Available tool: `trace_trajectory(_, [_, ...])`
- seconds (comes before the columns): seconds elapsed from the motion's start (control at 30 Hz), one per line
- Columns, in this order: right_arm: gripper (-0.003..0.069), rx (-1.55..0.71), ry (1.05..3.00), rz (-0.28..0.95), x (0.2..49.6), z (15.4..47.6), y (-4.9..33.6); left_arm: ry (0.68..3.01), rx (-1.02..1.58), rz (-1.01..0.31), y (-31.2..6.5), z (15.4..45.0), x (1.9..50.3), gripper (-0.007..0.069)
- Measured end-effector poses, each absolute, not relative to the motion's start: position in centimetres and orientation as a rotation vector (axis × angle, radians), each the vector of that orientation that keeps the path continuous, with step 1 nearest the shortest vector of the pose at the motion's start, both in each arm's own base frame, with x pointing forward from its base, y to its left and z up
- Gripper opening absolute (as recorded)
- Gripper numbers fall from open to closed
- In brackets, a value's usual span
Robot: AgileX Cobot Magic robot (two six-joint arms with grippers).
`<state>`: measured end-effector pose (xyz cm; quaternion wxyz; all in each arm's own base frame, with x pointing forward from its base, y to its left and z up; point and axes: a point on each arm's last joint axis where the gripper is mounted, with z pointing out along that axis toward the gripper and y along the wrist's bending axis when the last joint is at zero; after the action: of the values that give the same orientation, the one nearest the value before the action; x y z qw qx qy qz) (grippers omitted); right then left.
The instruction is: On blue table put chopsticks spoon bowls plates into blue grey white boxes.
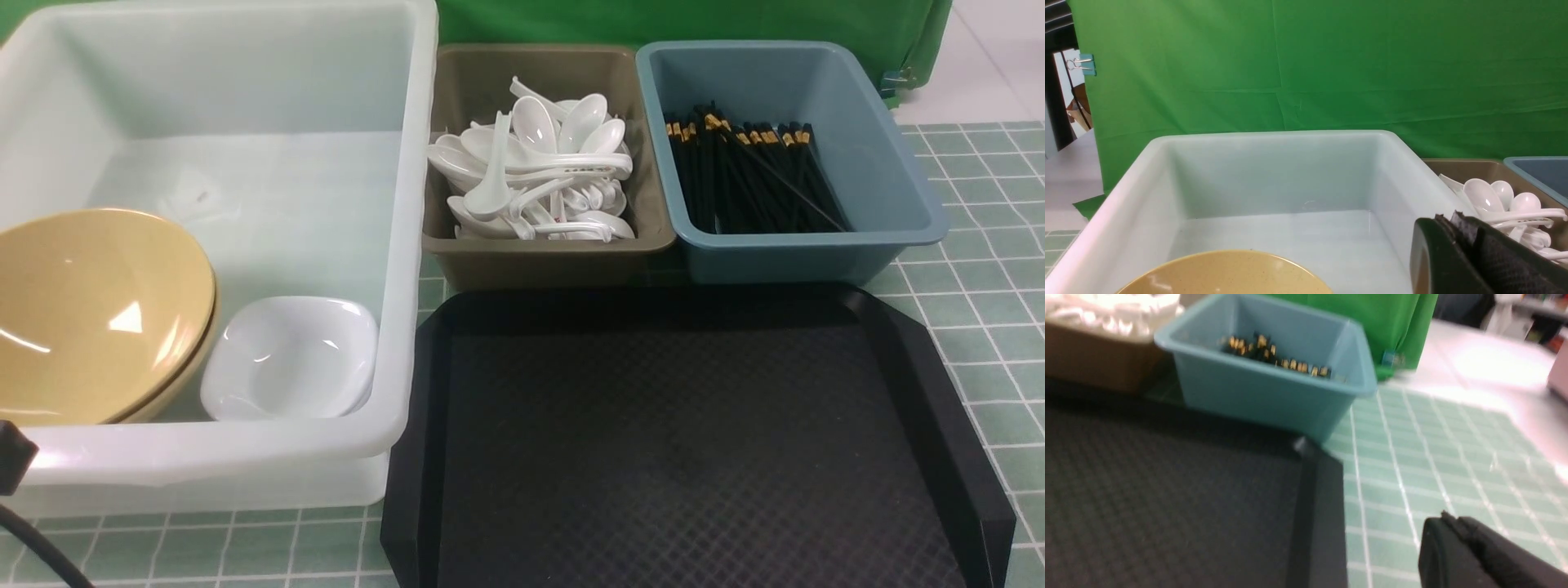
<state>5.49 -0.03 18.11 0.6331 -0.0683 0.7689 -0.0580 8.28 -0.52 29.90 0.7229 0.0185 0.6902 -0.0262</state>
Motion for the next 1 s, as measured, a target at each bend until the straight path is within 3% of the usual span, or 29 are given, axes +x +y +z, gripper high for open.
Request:
trace_trajectory(0.8, [0.0071,-0.135,1.807,-0.112,5.4,17.7,0.0,1.524,0.041,-0.058,-0.5,29.9,8.3,0.0003])
trace_trajectory(1.0, [0.0077,-0.131,1.808,-0.109,5.4,17.7,0.0,1.514,0.039,-0.056,-0.4,28.0,7.3,0.0003])
